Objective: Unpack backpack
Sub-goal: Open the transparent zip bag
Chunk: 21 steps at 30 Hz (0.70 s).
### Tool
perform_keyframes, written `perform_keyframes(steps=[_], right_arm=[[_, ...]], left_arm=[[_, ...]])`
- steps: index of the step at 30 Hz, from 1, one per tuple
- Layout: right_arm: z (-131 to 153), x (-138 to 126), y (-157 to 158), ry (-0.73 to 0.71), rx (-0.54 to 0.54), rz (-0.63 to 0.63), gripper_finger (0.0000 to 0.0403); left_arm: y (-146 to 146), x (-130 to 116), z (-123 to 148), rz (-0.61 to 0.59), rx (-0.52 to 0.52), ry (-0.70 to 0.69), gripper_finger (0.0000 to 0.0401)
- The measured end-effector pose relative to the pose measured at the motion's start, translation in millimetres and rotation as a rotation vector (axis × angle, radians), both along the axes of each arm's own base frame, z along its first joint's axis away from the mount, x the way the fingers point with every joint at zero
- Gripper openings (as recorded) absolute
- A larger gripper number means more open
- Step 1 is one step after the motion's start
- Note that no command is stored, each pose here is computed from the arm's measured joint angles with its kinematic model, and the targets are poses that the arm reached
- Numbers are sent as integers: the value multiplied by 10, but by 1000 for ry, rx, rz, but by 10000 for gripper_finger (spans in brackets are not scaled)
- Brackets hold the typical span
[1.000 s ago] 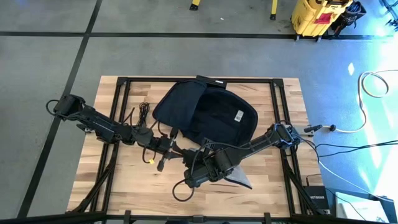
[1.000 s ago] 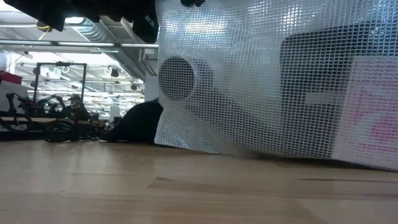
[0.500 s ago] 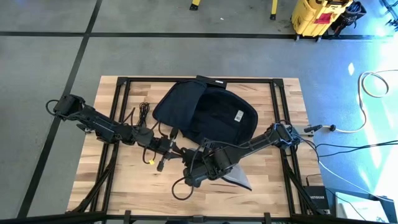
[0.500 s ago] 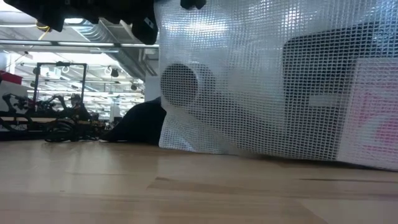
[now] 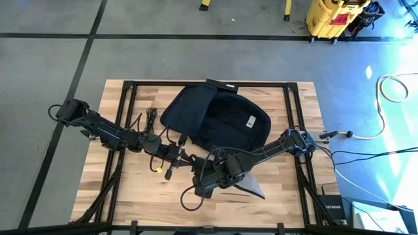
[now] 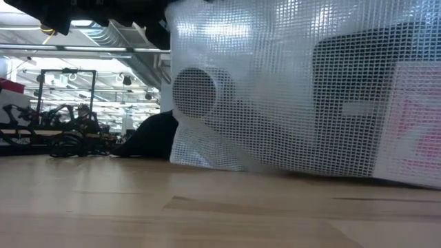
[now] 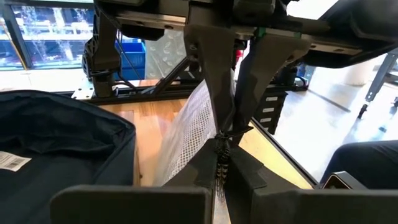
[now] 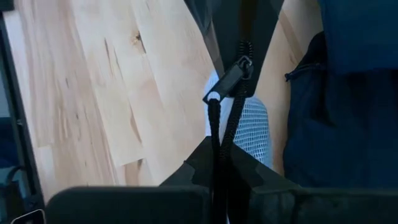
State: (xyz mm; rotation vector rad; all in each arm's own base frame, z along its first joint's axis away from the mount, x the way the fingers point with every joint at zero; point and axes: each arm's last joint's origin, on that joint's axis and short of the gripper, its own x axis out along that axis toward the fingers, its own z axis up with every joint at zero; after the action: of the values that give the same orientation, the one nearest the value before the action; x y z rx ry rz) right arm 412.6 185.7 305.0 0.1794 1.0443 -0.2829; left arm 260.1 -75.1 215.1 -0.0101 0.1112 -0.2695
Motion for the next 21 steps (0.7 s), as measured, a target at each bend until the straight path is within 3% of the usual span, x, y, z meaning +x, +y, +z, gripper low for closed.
perform_keyframes(steps=[21], right_arm=[[6, -65, 0, 92, 58, 55, 1]], left_arm=[[1, -1, -15, 4, 1, 16, 0]])
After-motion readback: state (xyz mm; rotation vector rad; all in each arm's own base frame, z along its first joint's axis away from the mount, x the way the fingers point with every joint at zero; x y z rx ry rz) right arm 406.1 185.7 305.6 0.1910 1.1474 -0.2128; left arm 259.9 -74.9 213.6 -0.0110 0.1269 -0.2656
